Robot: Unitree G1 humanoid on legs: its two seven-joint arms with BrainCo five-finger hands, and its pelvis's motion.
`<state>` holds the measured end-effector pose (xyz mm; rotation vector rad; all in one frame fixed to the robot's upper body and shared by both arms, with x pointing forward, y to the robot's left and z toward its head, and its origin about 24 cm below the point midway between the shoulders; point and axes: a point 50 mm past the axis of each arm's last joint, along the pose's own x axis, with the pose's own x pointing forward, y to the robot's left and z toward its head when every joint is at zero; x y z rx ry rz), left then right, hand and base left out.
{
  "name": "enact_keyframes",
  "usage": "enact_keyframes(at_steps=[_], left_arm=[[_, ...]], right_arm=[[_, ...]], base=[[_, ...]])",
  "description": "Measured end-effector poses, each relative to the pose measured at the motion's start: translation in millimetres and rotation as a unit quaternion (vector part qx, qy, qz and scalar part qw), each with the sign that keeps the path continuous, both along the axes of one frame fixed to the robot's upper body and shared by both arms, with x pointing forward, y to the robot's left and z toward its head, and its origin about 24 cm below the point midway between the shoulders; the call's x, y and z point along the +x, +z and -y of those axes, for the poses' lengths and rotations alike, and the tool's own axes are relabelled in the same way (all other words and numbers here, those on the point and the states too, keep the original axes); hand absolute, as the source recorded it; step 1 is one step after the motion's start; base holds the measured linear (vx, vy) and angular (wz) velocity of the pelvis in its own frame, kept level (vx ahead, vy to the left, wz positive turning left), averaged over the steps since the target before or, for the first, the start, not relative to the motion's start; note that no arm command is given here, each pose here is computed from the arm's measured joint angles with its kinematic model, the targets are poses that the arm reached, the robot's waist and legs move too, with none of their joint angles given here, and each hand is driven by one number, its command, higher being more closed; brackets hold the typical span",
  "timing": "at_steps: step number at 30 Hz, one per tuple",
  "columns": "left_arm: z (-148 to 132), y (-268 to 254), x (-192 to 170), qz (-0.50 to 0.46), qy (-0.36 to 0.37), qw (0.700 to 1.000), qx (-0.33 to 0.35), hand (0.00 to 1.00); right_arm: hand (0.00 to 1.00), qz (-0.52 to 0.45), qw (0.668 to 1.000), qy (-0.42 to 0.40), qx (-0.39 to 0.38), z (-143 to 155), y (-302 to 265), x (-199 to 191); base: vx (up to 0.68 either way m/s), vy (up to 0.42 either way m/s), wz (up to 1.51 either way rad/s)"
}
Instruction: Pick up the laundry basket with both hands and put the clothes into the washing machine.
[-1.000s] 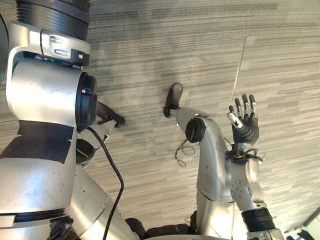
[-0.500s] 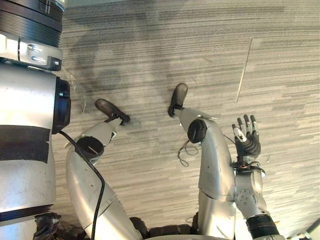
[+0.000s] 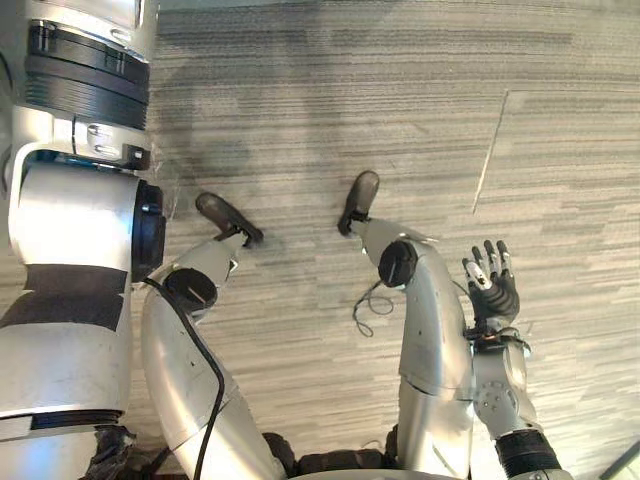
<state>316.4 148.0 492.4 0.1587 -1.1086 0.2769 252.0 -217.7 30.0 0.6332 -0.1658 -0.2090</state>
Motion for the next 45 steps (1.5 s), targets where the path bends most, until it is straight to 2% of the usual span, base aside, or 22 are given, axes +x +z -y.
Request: enact_keyframes(at_steps=[3,5,10,12,14,17,21,23,25,28,32,36,39,42,43,45], left_arm=[[6,1,-1,0.002,-0.041,0.999,-0.021,0.0],[9,0,-1,0.002,-0.045,0.999,-0.019,0.0],[1,-11,7,-0.01,0.003,1.0,-0.004,0.0],[-14,-36,23,-0.044,0.016,0.999,-0.019,0.0],[-36,-92,49,-0.121,0.043,0.991,-0.038,0.0],[-41,-138,53,-0.144,0.047,0.988,-0.019,0.0],[-40,-240,56,-0.249,0.017,0.968,-0.028,0.0],[-39,-303,52,-0.332,0.007,0.942,-0.04,0.0],[-31,-379,30,-0.427,-0.016,0.902,-0.062,0.0],[-11,-438,-9,-0.498,-0.061,0.863,-0.064,0.0],[4,-474,-42,-0.535,-0.1,0.833,-0.097,0.0],[2,-517,-81,-0.596,-0.098,0.787,-0.128,0.0],[-6,-556,-115,-0.658,-0.074,0.734,-0.151,0.0],[-17,-603,-160,-0.739,-0.029,0.648,-0.184,0.0],[-19,-609,-167,-0.748,-0.018,0.635,-0.191,0.0],[-27,-627,-197,-0.782,0.016,0.587,-0.208,0.0]], right_arm=[[0.0,-0.005,1.0,-0.003,-0.002,0,-1,0],[0.0,-0.006,1.0,-0.003,-0.008,0,0,0],[0.0,-0.012,1.0,-0.006,-0.012,-1,-2,2],[0.0,-0.017,1.0,-0.01,-0.007,-1,-4,3],[0.0,-0.033,0.999,-0.022,-0.002,1,-9,3],[0.0,-0.051,0.998,-0.032,-0.016,3,-13,3],[0.0,-0.066,0.996,-0.033,-0.046,1,-16,4],[0.0,-0.07,0.996,-0.022,-0.052,-7,-17,5],[0.0,-0.085,0.994,-0.004,-0.068,-18,-21,5],[0.0,-0.119,0.988,0.026,-0.097,-32,-33,0],[0.0,-0.17,0.977,0.039,-0.123,-33,-55,-15],[0.0,-0.291,0.942,0.06,-0.154,-27,-104,-55],[0.0,-0.385,0.909,0.052,-0.151,-18,-138,-98],[0.0,-0.465,0.871,0.034,-0.157,-1,-160,-133],[0.0,-0.475,0.865,0.03,-0.159,1,-163,-140],[0.0,-0.507,0.848,0.016,-0.152,5,-170,-159]], base=[[0.0,0.0,0.0],[0.0,0.0,0.0],[0.0,0.0,0.0],[-0.02,-0.011,0.03],[-0.06,-0.034,0.12],[-0.06,-0.044,0.03],[-0.04,-0.055,0.07],[-0.01,-0.052,-0.03],[0.03,-0.057,-0.01],[0.06,-0.057,0.19],[0.07,0.0,0.26],[0.12,0.047,0.24],[0.18,0.014,0.32],[0.18,0.032,0.19],[0.2,0.047,0.1],[0.24,0.065,0.12]])
